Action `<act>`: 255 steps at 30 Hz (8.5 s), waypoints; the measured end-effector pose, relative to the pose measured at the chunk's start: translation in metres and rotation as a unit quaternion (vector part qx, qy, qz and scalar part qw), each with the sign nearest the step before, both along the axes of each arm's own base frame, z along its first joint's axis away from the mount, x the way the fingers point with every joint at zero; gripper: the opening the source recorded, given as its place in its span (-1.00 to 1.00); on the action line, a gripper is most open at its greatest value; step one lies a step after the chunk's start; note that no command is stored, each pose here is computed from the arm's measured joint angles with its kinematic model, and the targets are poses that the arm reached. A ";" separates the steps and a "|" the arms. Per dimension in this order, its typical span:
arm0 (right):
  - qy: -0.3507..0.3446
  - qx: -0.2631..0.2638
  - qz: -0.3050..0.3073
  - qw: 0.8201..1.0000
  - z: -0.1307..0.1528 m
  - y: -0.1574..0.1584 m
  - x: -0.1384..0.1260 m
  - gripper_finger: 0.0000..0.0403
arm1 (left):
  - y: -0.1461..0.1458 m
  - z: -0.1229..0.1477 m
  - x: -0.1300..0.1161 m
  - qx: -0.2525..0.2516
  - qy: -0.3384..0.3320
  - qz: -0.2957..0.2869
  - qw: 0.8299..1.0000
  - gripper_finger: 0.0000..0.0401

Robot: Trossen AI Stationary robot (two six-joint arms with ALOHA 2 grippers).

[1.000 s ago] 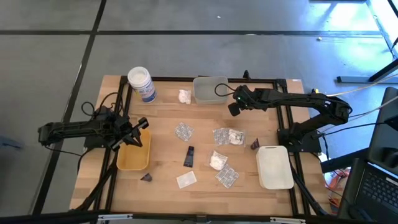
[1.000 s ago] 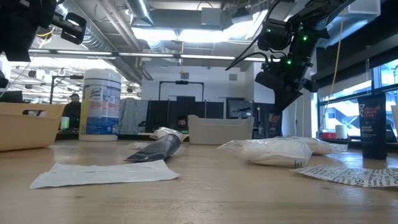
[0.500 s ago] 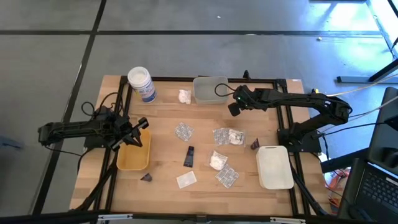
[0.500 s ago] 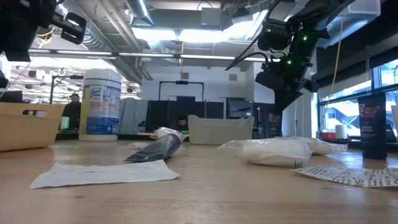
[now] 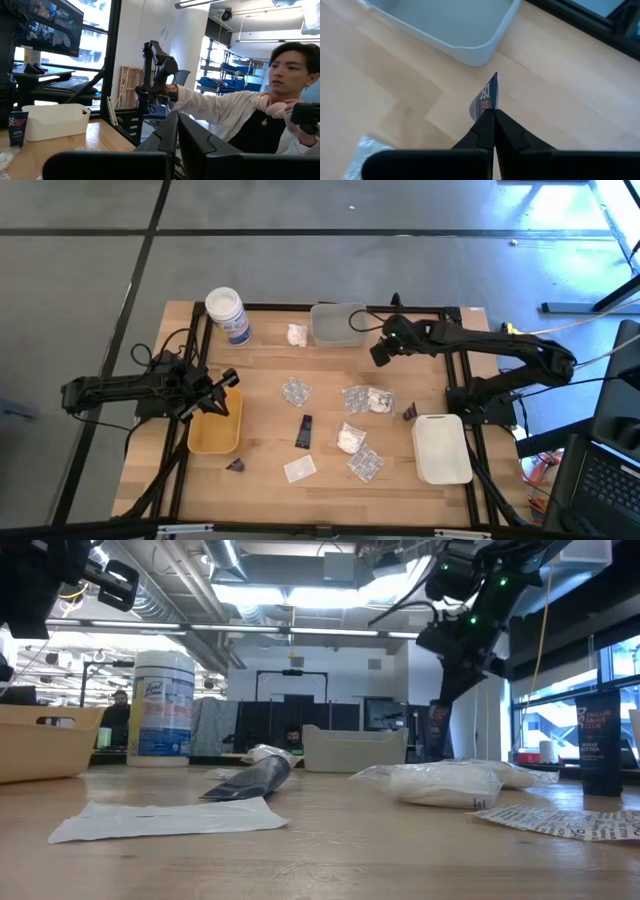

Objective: Pick & Place Travel size toiletries
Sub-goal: Put the blue shaving cream into the white bin, then put the white cotton pack into the gray bin

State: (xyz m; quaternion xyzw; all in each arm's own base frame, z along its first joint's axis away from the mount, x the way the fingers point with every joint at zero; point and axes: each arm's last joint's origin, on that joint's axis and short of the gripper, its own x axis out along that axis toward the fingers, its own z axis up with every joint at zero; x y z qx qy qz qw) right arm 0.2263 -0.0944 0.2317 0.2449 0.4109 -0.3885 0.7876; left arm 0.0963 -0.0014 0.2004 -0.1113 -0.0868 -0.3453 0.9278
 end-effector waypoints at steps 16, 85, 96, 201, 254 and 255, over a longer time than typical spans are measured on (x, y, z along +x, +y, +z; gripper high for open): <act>-0.111 -0.014 0.067 0.991 0.044 0.042 -0.019 -0.98 | 0.000 0.000 0.000 0.000 0.000 0.000 1.000 -0.94; -0.033 0.164 0.114 0.979 0.098 0.325 -0.116 -1.00 | 0.000 0.000 0.000 0.000 0.000 0.000 1.000 -0.94; 0.065 0.106 0.050 0.991 0.077 0.351 -0.132 -1.00 | 0.000 0.000 0.000 0.000 0.000 0.000 1.000 -0.94; 0.072 0.006 0.018 0.997 0.003 0.368 -0.113 -0.41 | 0.000 0.000 0.000 0.000 0.000 0.000 1.000 -0.94; 0.090 0.087 -0.056 0.991 0.058 0.083 0.026 -0.42 | 0.000 0.000 0.000 0.000 0.000 0.000 1.000 -0.94; 0.103 0.093 -0.058 0.989 0.051 0.081 0.024 -0.42 | 0.000 0.000 0.000 0.000 0.000 0.000 1.000 -0.94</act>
